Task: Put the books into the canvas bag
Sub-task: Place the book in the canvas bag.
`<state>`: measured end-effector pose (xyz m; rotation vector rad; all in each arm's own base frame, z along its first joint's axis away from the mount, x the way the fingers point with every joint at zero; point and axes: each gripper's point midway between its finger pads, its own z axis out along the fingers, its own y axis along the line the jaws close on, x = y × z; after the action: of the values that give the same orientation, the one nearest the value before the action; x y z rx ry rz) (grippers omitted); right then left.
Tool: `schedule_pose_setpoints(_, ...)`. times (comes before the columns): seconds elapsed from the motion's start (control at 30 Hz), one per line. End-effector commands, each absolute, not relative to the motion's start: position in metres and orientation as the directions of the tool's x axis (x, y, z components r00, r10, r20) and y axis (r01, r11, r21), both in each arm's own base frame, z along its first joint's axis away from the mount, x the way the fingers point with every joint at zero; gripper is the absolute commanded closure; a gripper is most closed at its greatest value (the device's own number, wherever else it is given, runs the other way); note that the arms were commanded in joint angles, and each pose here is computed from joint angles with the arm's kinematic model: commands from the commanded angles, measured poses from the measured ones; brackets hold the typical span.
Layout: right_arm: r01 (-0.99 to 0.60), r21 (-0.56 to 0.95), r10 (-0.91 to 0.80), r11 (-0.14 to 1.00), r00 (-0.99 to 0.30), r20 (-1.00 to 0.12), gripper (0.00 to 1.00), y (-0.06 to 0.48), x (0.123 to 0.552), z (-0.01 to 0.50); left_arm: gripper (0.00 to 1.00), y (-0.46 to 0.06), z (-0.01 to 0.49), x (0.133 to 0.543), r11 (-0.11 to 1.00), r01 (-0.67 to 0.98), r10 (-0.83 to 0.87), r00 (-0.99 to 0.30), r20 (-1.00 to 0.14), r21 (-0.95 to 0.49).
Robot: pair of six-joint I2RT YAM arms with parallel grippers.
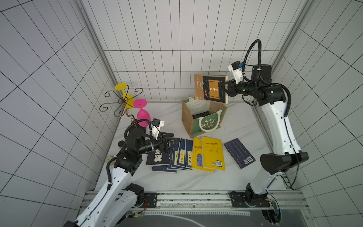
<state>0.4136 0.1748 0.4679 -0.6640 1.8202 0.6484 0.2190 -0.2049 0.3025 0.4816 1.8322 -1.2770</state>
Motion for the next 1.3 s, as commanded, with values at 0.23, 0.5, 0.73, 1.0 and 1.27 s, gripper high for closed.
schedule_pose_setpoints(0.23,-0.67,0.221,-0.244,0.709,-0.527,-0.814,1.0,0.179,0.417,0.369,0.15,-0.204,0.306,0.219,0.403,0.717,-0.158,-0.557,-0.815,-0.568)
schedule_pose_setpoints(0.5,-0.644,0.229,-0.297,0.73,-0.601,-0.742,1.0,0.192,0.432,0.331,0.15,-0.204,0.306,0.219,0.401,0.72,-0.159,-0.555,-0.817,-0.567)
schedule_pose_setpoints(0.73,-0.654,0.254,-0.383,0.712,-0.666,-0.64,1.0,0.225,0.45,0.275,0.15,-0.201,0.305,0.218,0.419,0.717,-0.156,-0.547,-0.822,-0.557)
schedule_pose_setpoints(1.0,-0.588,0.213,-0.37,0.78,-0.709,-0.601,0.91,0.225,0.486,0.242,0.15,-0.201,0.304,0.218,0.424,0.718,-0.154,-0.544,-0.825,-0.552)
schedule_pose_setpoints(1.27,-0.507,0.084,-0.296,0.858,-0.621,-0.725,0.51,0.206,0.519,0.288,0.15,-0.203,0.301,0.224,0.423,0.709,-0.154,-0.558,-0.816,-0.564)
